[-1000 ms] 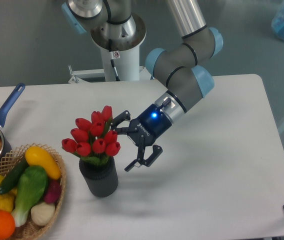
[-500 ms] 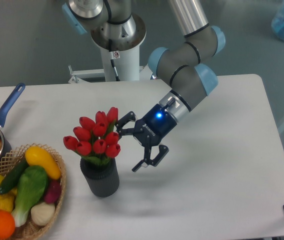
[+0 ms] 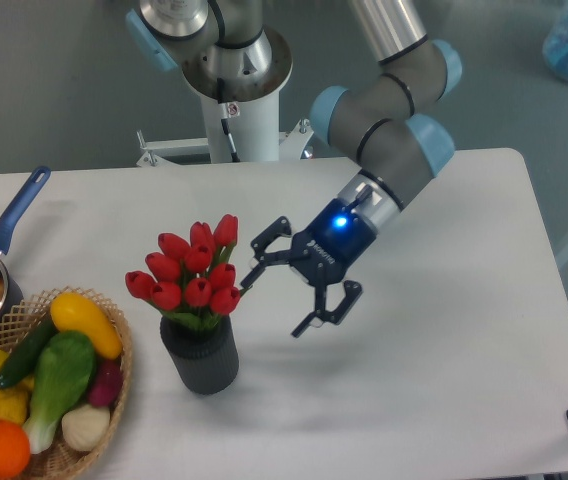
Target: Insert the flowers into the vase
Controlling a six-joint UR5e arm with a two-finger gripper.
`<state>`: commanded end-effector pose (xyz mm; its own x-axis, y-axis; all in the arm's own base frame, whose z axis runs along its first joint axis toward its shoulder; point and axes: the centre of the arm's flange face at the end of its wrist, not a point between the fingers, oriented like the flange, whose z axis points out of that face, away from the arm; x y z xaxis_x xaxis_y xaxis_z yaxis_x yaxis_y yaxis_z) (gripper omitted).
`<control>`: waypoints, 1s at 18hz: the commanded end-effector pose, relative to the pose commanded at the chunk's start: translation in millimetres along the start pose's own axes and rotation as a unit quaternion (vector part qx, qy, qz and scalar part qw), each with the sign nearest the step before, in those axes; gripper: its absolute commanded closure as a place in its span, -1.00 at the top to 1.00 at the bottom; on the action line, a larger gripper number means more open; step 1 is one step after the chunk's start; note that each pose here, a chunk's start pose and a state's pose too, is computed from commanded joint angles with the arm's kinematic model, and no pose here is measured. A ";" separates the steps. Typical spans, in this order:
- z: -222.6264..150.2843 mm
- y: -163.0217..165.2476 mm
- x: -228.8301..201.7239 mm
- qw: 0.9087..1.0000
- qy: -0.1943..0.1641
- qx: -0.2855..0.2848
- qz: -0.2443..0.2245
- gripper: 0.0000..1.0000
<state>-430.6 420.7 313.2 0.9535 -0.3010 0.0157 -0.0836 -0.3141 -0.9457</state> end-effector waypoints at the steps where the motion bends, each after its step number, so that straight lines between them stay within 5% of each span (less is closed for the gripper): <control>1: -7.3 -1.6 -2.8 1.000 -0.009 -0.008 0.003 1.00; 5: -28.0 -16.2 -20.6 0.995 -0.050 -0.078 0.032 1.00; 11: -73.7 -32.5 -27.2 0.966 -0.129 -0.215 0.056 1.00; 13: -96.3 -46.6 -26.3 0.942 -0.170 -0.280 0.070 1.00; 18: -145.6 -70.0 -17.7 0.855 -0.251 -0.447 0.079 1.00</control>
<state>-483.8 316.9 426.4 0.8947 -0.0493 -0.4439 -0.1970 -0.9356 -0.2931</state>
